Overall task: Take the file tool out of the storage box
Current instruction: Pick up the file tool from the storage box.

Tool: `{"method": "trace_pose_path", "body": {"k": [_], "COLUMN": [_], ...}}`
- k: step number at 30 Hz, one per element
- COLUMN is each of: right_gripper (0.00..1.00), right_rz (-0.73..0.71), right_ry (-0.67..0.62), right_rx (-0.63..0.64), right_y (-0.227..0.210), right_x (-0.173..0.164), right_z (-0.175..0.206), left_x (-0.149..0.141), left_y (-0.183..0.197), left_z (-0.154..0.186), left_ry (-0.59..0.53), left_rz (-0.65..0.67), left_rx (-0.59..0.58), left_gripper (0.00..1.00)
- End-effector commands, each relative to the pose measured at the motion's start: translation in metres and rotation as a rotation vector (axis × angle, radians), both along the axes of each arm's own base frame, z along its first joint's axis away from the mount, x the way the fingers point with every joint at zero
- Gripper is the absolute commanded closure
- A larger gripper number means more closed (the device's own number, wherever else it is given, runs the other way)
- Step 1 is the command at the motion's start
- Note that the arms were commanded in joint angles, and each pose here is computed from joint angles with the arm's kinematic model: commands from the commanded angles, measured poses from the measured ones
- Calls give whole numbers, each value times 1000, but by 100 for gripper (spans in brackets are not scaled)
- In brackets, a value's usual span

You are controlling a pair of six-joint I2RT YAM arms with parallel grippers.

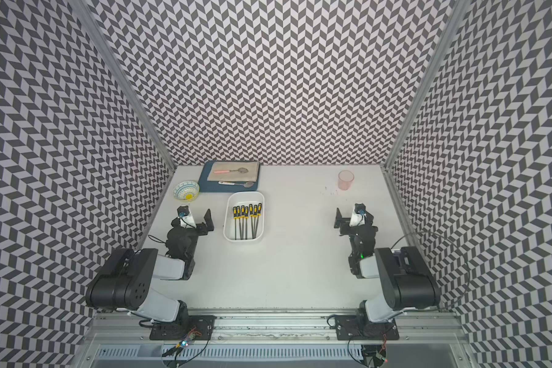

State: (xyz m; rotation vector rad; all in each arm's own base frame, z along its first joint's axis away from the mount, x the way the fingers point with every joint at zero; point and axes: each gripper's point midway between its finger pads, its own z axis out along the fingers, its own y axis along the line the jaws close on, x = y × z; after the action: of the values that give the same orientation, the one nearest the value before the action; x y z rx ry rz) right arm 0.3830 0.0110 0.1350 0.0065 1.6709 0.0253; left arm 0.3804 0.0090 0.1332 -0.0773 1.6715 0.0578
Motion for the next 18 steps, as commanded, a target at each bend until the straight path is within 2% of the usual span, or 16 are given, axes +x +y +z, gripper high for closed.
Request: {"method": "trace_pose_path", "body": {"k": [1,16,18], "right_gripper": [0,0,0], "right_rz": [0,5,9], "right_ry": [-61,-63,-95], "right_rx": [7,6,8], "right_y": [-1,-1,0], "right_x": [5,5,5], "right_z": [16,16,27], "left_x": [4,4,4], "left_y": [0,0,0], "left_z": [9,8,11], "left_ry": [-33,-30,-38], "left_rz": [2,-4,-5], "left_rx": [5,0,2], "left_gripper": [0,0,0]}}
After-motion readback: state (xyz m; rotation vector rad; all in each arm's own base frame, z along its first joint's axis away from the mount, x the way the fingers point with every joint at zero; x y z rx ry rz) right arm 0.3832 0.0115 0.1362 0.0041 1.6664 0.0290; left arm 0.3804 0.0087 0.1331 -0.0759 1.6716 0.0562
